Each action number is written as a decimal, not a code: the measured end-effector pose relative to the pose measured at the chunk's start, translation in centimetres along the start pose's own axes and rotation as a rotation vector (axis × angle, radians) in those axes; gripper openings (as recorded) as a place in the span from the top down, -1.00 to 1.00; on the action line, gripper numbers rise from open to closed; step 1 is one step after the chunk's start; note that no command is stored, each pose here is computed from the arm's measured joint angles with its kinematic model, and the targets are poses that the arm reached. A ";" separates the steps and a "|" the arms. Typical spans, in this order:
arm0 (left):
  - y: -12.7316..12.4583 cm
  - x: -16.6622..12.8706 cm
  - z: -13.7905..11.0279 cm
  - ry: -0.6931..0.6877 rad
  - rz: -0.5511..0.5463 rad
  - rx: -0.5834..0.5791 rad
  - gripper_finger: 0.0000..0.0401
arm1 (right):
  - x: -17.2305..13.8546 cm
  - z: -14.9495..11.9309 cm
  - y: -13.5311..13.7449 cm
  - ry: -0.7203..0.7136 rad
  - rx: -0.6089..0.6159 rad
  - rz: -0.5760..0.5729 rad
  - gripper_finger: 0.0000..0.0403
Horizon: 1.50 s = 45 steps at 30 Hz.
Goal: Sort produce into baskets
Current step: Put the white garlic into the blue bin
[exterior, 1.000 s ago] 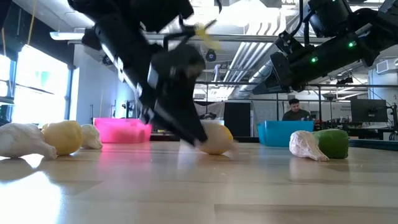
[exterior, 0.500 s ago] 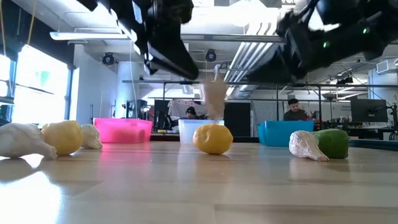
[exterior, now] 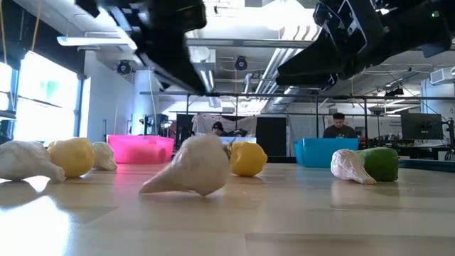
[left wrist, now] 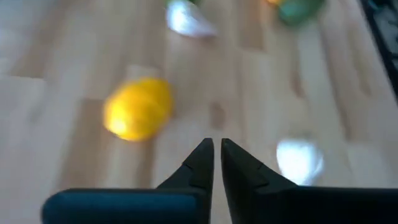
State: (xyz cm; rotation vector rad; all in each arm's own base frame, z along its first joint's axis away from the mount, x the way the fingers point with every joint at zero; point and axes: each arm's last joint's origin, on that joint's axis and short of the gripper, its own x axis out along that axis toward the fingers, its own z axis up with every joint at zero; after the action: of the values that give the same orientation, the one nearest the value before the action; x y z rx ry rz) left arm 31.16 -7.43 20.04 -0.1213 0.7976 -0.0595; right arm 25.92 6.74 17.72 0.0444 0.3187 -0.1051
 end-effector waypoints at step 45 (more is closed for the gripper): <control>-8.4 6.4 -6.3 -0.013 -0.173 0.592 0.03 | -0.9 -0.5 2.8 -0.038 0.109 -0.109 0.04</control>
State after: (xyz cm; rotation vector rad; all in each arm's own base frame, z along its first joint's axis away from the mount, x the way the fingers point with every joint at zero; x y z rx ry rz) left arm 31.07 -16.93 12.22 0.3704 0.7262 -0.4533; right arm 25.21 9.66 17.58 0.1332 0.2770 -0.2311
